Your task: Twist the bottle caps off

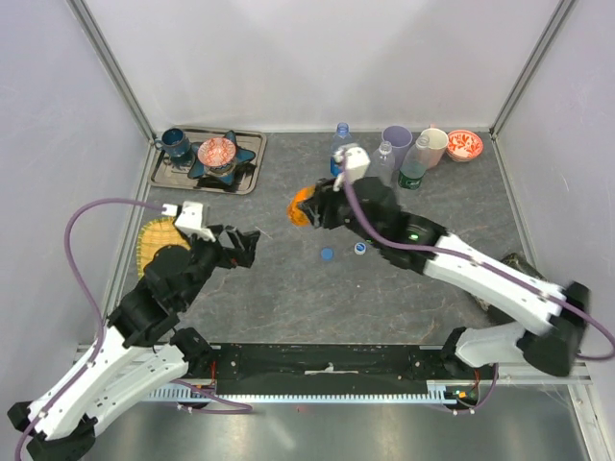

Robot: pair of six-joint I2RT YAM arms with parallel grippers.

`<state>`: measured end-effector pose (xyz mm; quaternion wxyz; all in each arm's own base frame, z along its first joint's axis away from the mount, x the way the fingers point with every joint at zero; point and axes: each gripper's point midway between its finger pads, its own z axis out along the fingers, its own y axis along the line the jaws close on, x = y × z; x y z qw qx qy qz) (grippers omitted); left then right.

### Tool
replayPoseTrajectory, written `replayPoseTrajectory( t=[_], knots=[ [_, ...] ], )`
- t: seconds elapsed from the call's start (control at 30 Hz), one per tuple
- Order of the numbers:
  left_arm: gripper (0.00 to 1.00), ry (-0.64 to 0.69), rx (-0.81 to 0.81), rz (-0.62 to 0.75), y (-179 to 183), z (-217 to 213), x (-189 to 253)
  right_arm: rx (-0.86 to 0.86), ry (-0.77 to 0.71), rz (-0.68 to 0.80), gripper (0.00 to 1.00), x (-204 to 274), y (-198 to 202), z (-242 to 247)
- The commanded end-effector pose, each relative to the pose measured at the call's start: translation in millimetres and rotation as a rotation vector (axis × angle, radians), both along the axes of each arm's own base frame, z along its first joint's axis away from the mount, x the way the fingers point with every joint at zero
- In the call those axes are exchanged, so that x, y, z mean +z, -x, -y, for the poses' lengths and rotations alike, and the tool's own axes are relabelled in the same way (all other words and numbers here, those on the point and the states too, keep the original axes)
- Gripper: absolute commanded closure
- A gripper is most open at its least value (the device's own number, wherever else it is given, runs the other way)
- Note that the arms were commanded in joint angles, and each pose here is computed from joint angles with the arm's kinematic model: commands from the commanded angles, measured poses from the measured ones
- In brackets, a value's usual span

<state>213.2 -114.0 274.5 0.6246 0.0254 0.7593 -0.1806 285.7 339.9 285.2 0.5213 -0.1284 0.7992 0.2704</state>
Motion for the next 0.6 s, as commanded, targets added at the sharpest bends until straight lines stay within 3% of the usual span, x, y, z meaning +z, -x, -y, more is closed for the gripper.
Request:
replayPoseTrajectory(
  t=[0.0, 0.2, 0.57],
  knots=[
    [0.00, 0.138, -0.221, 0.186, -9, 56, 78, 0.192, -0.058, -0.060, 1.00, 14, 44, 17],
    [0.01, 0.351, -0.722, 0.307, 27, 129, 142, 0.324, -0.166, -0.031, 1.00, 61, 76, 49],
    [0.00, 0.289, -1.165, 0.244, 62, 165, 135, 0.585, -0.271, -0.012, 1.00, 95, 127, 42]
  ],
)
